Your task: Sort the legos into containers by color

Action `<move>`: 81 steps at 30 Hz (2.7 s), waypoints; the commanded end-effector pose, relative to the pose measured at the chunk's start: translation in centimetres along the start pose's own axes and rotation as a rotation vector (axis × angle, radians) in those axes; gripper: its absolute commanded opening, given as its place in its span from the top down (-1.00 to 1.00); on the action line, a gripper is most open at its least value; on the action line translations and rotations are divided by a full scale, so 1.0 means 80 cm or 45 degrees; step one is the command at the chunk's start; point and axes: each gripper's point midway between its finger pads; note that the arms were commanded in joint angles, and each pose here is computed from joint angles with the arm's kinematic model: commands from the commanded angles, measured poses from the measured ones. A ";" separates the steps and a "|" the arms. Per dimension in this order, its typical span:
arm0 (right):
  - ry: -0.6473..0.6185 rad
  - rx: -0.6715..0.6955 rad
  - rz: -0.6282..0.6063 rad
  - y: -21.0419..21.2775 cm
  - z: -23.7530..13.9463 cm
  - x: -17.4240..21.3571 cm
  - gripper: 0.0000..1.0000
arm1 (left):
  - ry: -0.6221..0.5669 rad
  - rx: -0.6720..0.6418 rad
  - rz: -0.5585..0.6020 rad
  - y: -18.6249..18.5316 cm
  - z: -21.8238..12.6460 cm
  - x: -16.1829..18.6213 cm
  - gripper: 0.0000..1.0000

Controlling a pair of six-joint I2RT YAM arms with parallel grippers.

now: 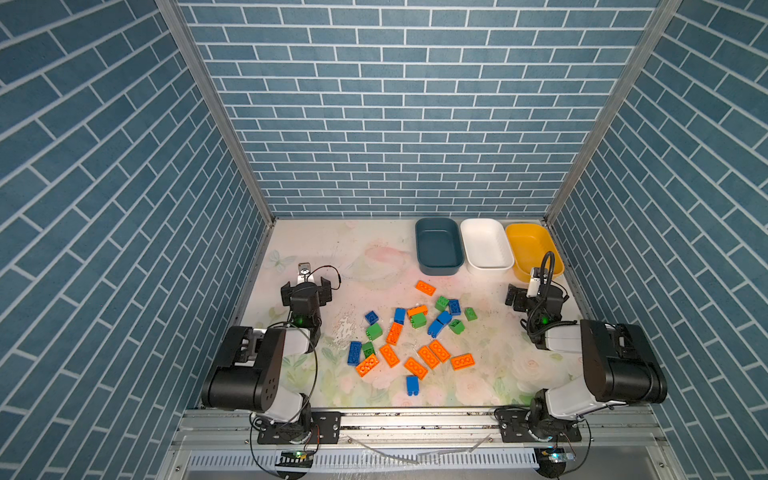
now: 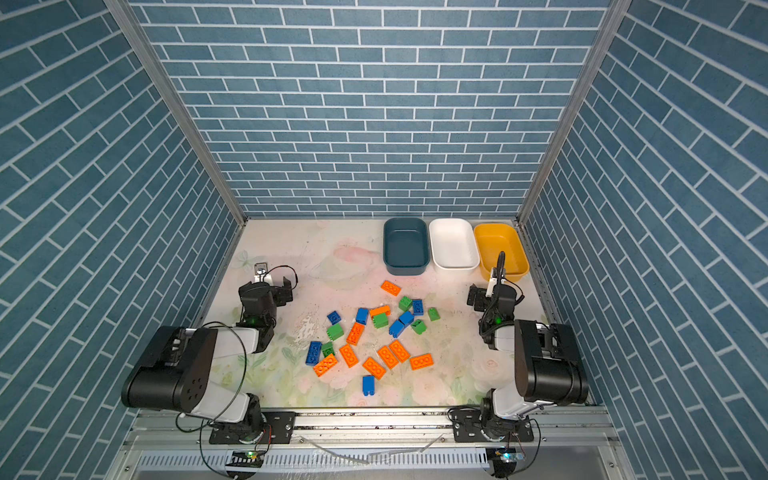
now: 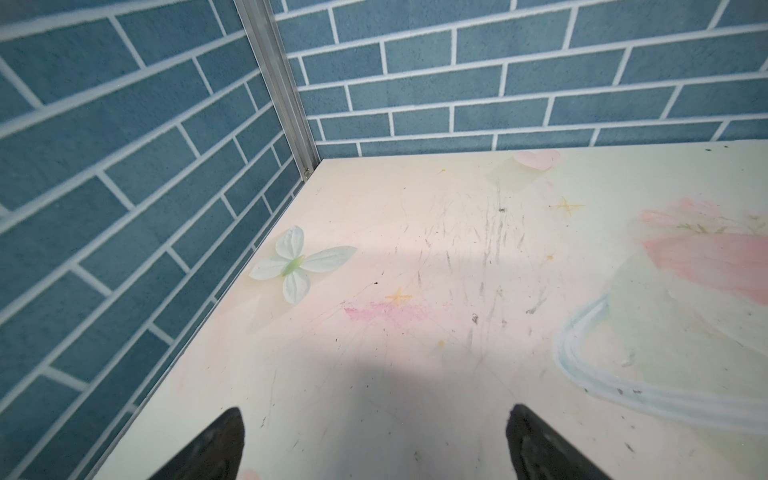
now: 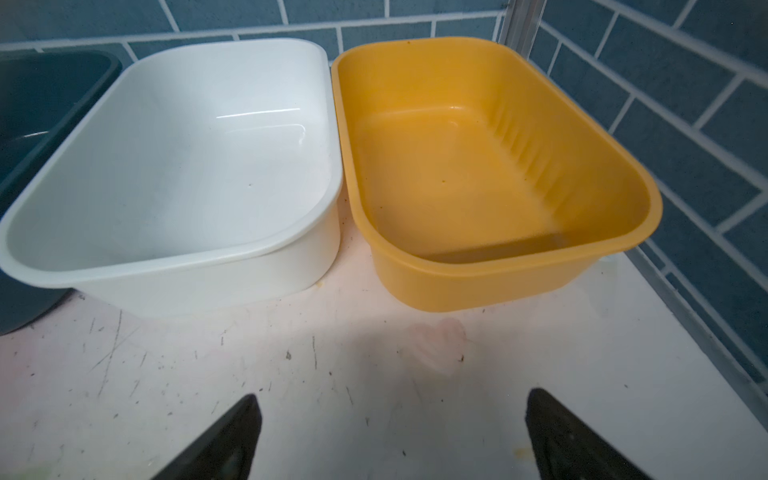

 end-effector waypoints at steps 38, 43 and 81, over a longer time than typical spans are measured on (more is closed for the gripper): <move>0.779 -0.414 0.101 0.067 0.211 -0.082 0.06 | 0.853 0.657 -0.108 -0.426 -0.010 -0.018 -0.99; 0.791 -0.451 0.024 0.092 0.216 -0.078 0.19 | 0.866 0.627 -0.076 -0.441 0.018 -0.015 -0.99; 0.901 -0.563 -0.189 0.326 0.123 -0.048 0.16 | 0.986 0.322 0.020 -0.257 0.015 0.020 -0.99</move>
Point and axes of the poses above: each gripper's point midway between its finger pads, its own z axis out along the fingers, its own y axis along the line the jaws close on, x = y × z, and after that the axes turned 6 degrees about -z, right-handed
